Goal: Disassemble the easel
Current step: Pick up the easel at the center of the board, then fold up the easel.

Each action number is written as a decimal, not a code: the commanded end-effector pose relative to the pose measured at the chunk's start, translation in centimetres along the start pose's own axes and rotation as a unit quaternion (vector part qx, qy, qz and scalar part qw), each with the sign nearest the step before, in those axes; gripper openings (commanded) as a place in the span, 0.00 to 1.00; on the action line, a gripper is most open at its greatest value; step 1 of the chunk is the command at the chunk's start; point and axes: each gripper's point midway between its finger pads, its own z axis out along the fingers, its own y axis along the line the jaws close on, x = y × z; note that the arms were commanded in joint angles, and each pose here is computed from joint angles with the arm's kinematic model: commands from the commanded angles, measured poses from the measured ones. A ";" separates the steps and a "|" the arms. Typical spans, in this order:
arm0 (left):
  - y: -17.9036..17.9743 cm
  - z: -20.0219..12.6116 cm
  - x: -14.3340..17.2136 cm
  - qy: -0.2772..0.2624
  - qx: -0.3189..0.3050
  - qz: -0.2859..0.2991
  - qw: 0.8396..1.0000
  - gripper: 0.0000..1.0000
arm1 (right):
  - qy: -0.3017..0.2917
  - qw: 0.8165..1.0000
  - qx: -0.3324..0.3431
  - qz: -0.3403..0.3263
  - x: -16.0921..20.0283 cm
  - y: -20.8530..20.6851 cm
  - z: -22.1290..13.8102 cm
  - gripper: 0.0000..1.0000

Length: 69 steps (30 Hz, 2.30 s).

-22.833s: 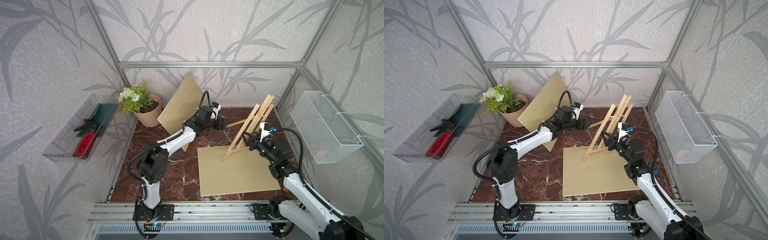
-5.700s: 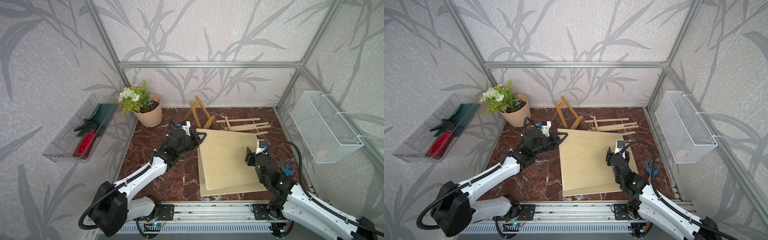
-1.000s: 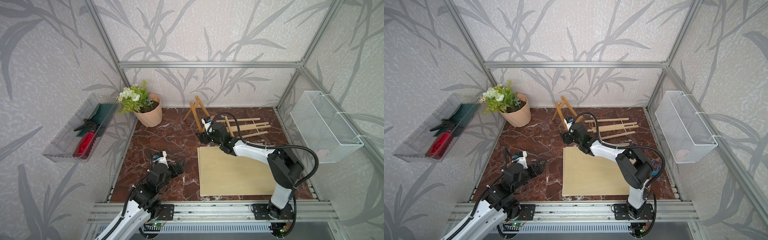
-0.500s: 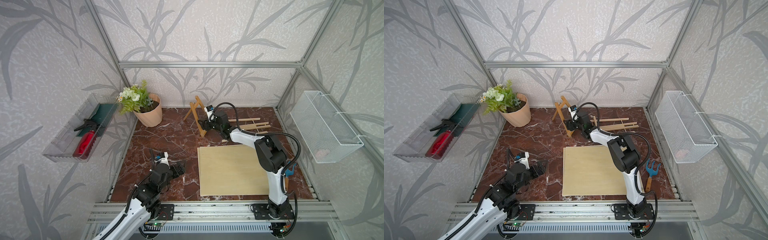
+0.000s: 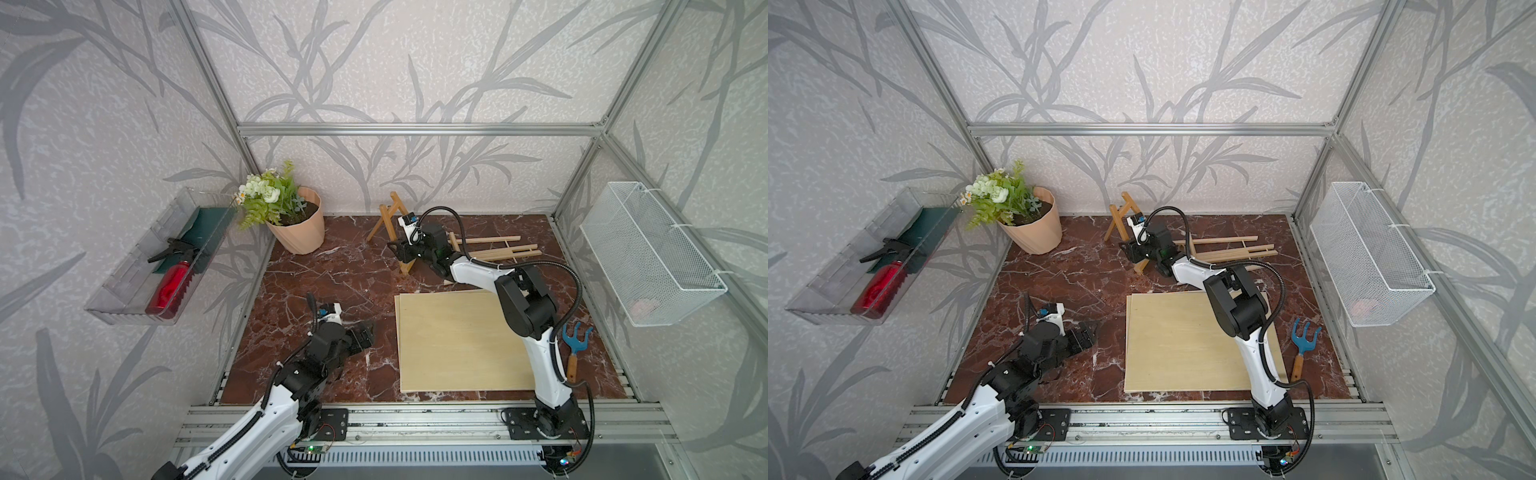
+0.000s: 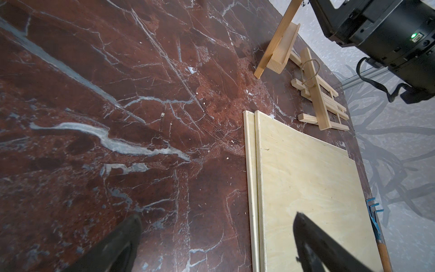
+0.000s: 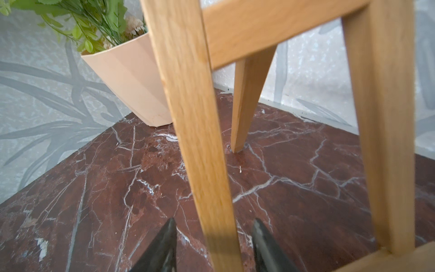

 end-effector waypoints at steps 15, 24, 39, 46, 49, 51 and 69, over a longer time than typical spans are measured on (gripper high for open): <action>-0.4 -1.2 -2.0 -0.041 -0.003 0.018 0.999 0.99 | -0.031 0.998 -0.053 -0.005 -1.7 1.3 0.6 0.13; 0.2 -2.4 -2.8 -0.065 -0.016 0.014 0.998 0.99 | -0.068 0.993 -0.092 -0.019 -5.9 4.7 -1.3 0.01; 1.0 -6.2 -5.0 -0.142 -0.014 -0.007 0.990 0.93 | -0.093 0.988 -0.113 -0.041 -9.5 14.3 -9.3 0.00; 0.7 -7.4 -5.6 -0.154 -0.008 0.003 0.988 0.88 | -0.077 0.987 -0.134 -0.034 -9.0 16.7 -14.7 0.00; 0.4 -7.6 -5.8 -0.159 -0.001 0.005 0.987 0.83 | -0.055 0.989 -0.129 -0.041 -8.1 16.8 -16.4 0.00; 0.4 -7.5 -5.7 -0.158 0.000 0.006 0.987 0.80 | -0.037 0.990 -0.128 -0.042 -7.6 16.9 -17.3 0.00; -0.4 -8.3 -5.7 -0.150 0.026 -0.027 0.988 0.35 | 0.113 0.977 -0.181 -0.021 -3.1 21.6 -22.6 0.00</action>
